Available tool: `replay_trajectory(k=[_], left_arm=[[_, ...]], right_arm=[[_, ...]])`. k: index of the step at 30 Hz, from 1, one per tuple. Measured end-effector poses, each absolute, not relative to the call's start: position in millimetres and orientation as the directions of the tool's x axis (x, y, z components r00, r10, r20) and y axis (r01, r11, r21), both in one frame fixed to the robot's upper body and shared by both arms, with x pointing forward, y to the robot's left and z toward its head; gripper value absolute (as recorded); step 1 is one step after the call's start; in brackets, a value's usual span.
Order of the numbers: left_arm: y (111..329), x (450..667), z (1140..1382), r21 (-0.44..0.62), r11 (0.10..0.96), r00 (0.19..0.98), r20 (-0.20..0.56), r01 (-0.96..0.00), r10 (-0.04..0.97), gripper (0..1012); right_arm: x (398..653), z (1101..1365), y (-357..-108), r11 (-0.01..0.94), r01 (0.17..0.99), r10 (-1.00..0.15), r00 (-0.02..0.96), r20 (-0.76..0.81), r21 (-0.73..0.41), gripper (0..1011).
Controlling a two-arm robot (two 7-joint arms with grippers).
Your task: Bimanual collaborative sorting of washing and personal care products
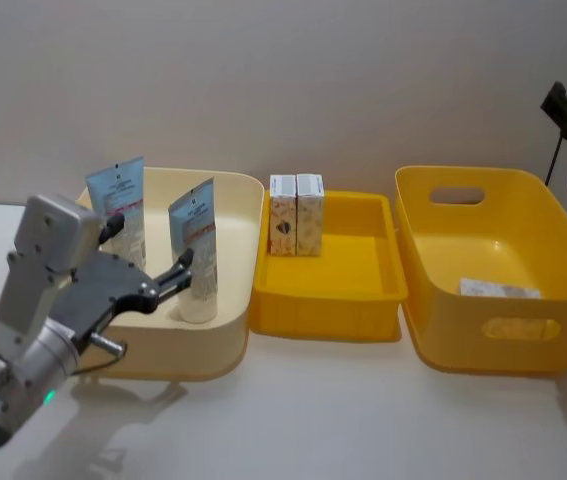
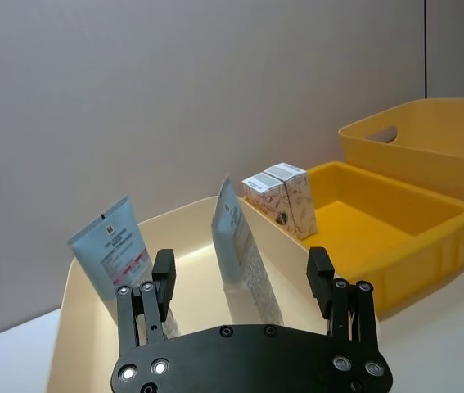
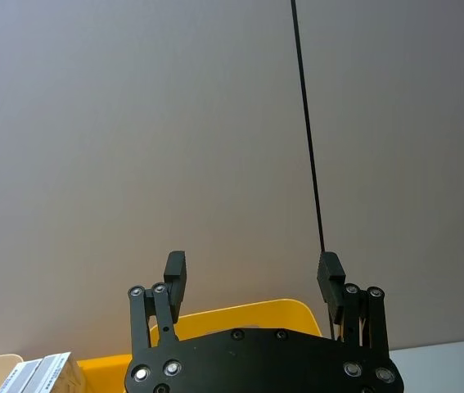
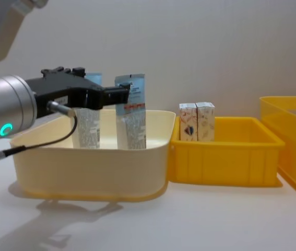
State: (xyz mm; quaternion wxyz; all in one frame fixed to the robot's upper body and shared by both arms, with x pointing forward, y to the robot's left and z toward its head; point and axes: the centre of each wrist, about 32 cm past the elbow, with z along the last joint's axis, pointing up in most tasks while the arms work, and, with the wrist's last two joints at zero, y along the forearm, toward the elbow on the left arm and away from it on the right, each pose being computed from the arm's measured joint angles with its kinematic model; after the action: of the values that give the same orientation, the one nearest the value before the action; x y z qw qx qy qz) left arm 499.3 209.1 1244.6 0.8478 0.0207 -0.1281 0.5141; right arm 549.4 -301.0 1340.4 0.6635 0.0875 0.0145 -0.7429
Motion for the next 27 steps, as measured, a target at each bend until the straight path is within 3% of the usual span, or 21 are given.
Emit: replay_trajectory(k=[15, 27], left_arm=[[242, 548, 1253, -0.124, 0.54, 0.512, 0.201, -0.833, 0.835, 1003], [262, 571, 1252, -0.128, 0.598, 0.576, 0.173, -0.792, 0.799, 1003]], right_arm=[[549, 1341, -302, -0.118, 0.988, -0.983, -0.103, -0.15, 0.097, 1001], [549, 1341, -302, -0.117, 0.988, -0.983, -0.101, -0.15, 0.098, 1001]])
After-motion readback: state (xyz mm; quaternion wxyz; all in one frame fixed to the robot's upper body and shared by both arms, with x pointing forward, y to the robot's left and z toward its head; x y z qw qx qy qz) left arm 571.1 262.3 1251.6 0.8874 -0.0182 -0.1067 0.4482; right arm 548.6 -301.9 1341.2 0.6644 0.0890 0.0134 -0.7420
